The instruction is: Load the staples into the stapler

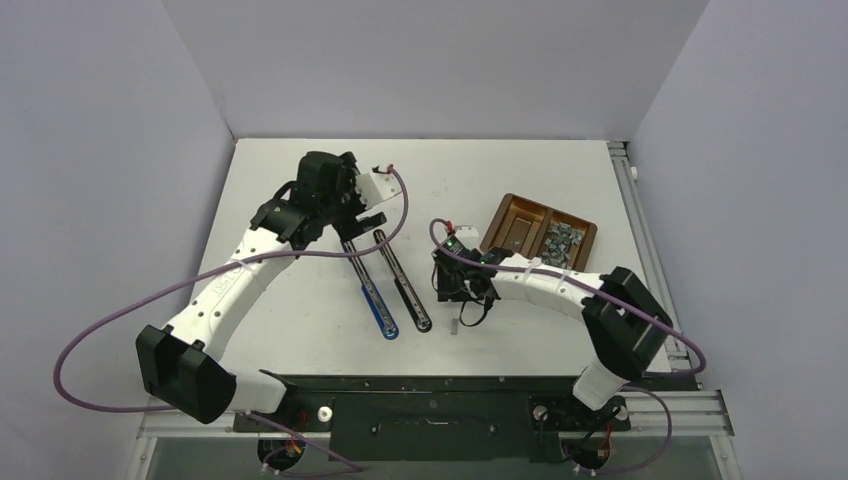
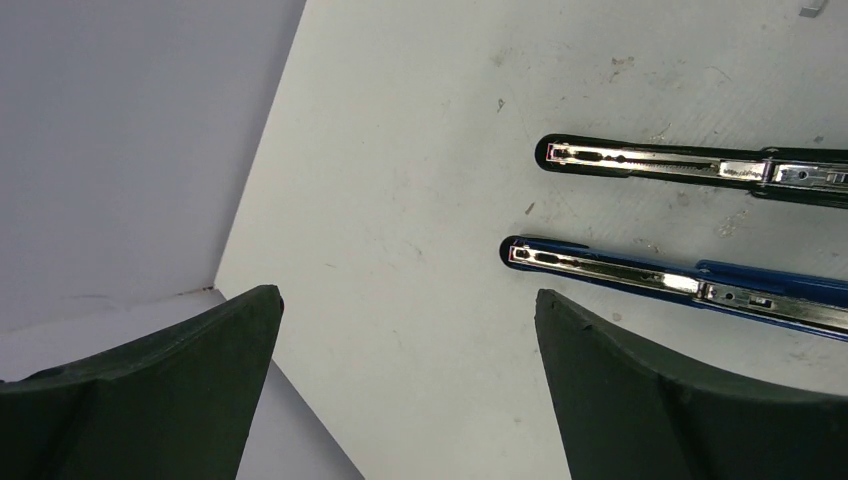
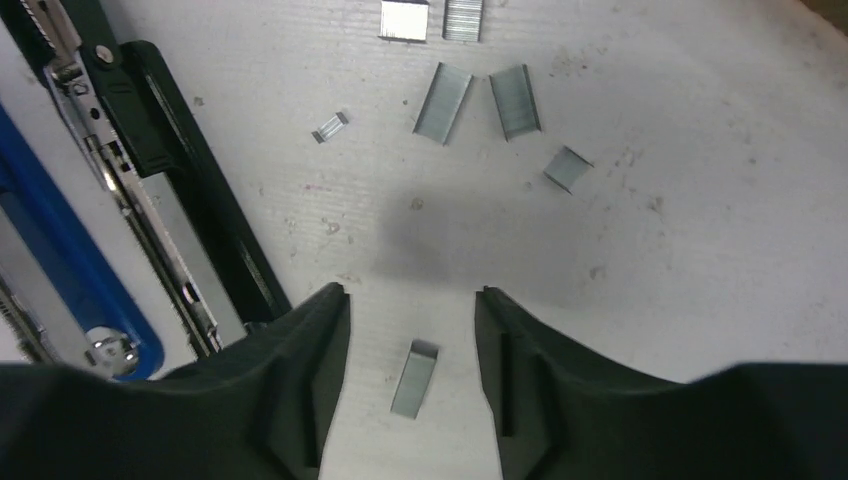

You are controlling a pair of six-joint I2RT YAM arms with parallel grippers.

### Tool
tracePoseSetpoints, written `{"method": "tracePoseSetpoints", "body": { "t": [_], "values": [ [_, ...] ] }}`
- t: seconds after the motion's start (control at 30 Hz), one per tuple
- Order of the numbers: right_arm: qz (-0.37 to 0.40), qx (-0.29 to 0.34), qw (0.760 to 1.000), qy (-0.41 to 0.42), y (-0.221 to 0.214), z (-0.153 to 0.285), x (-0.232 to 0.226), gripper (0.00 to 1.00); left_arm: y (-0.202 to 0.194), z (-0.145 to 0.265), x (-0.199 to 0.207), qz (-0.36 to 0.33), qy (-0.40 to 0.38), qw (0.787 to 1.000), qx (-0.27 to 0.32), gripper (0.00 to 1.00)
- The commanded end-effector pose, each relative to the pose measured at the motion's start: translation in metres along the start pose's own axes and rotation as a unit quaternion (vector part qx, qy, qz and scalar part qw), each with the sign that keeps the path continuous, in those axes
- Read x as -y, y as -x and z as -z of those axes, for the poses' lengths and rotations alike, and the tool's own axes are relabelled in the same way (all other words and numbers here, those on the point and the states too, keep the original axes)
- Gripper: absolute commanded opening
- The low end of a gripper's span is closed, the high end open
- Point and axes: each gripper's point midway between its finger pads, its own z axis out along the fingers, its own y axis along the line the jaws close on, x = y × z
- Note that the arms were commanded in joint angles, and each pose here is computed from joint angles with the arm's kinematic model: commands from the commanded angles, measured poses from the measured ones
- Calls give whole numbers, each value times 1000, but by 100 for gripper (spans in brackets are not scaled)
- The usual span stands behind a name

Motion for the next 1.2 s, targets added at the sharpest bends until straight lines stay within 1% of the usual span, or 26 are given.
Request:
{"method": "tracePoseSetpoints", "body": {
  "t": [0.0,0.07,0.23,0.53,0.6,0.7,0.97,1.07,1.17],
  "values": [
    [-11,61,998,-7,31,-18,-16,42,0,11,6,87,-21,996,-13,96],
    [-11,64,998,-19,34,-27,-16,38,-1,11,7,91,-18,996,-9,96],
    [-19,68,996,-45,33,-41,-10,40,5,13,5,92,-13,996,8,96],
    [-33,81,995,-58,34,-59,-4,57,15,14,6,91,-23,995,26,96],
    [-35,88,994,-57,38,-61,-5,58,18,14,5,91,-23,995,28,96],
    [-37,91,993,-68,41,-66,-1,47,20,15,7,89,-24,995,31,96],
    [-39,91,992,-84,40,-73,5,31,26,14,10,79,-28,996,37,96],
    [-39,87,992,-86,38,-75,6,22,30,14,10,75,-29,996,40,96],
    [-39,86,992,-88,34,-74,7,20,33,15,12,72,-31,996,40,96]
  ]
}}
